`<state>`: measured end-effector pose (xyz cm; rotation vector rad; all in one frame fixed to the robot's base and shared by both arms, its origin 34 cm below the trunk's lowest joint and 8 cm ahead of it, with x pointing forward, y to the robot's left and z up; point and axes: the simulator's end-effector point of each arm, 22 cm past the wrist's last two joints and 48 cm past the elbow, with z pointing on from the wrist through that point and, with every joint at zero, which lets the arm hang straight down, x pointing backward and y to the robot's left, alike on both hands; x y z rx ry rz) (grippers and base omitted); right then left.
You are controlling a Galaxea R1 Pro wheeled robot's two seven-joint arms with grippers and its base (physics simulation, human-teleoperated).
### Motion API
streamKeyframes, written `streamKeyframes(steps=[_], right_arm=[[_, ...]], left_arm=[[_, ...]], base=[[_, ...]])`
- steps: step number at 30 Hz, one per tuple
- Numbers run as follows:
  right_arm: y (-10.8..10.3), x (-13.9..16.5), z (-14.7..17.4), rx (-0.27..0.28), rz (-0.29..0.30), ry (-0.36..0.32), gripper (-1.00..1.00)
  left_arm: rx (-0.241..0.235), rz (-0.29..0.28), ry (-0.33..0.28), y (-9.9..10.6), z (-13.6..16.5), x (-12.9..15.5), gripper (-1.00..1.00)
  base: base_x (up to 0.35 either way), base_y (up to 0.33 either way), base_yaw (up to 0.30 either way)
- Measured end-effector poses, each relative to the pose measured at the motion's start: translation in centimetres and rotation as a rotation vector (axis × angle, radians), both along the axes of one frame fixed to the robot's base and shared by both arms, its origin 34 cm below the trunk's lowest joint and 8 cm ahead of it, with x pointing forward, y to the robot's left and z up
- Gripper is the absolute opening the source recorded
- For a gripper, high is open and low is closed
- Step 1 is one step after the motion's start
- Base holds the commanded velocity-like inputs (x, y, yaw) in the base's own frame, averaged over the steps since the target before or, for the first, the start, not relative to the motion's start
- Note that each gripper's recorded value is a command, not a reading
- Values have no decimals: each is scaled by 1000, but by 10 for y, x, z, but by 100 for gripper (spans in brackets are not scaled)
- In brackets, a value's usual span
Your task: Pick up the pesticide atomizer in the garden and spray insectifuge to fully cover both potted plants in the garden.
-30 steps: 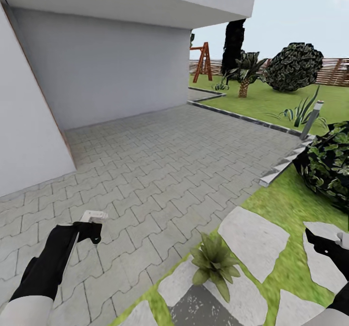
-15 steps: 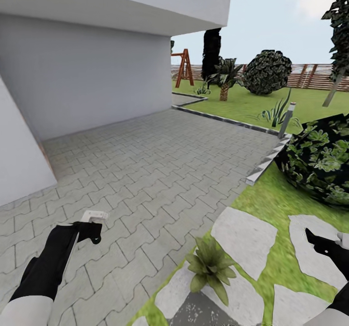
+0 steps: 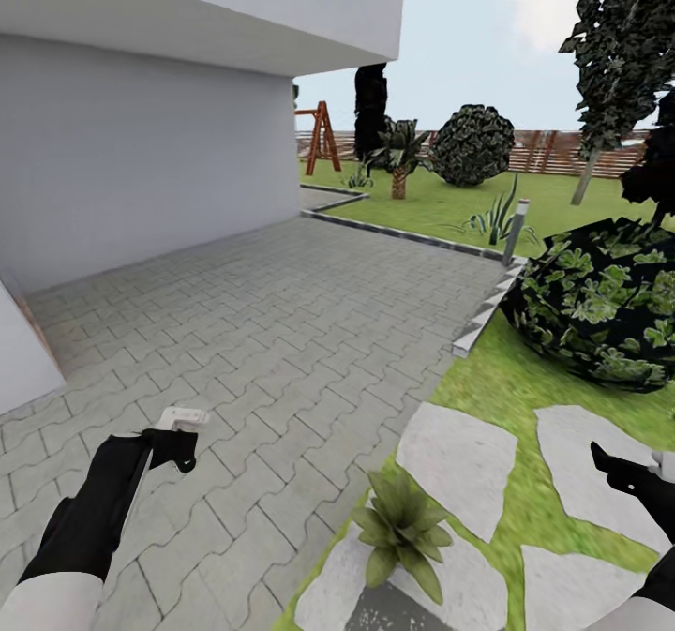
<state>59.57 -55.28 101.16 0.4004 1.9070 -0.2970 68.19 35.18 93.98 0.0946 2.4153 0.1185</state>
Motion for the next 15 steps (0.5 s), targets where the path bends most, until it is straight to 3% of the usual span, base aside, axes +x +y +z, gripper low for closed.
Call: streamKeyframes(steps=[7,15], right_arm=[[0,0,1,0,0,-3,100],[0,0,2,0,0,-4,100]], left_arm=[[-1,0,-3,0,2,0,-100],[0,0,-3,0,2,0,-100]], base=[[150,271,-75],[15,267,-5]])
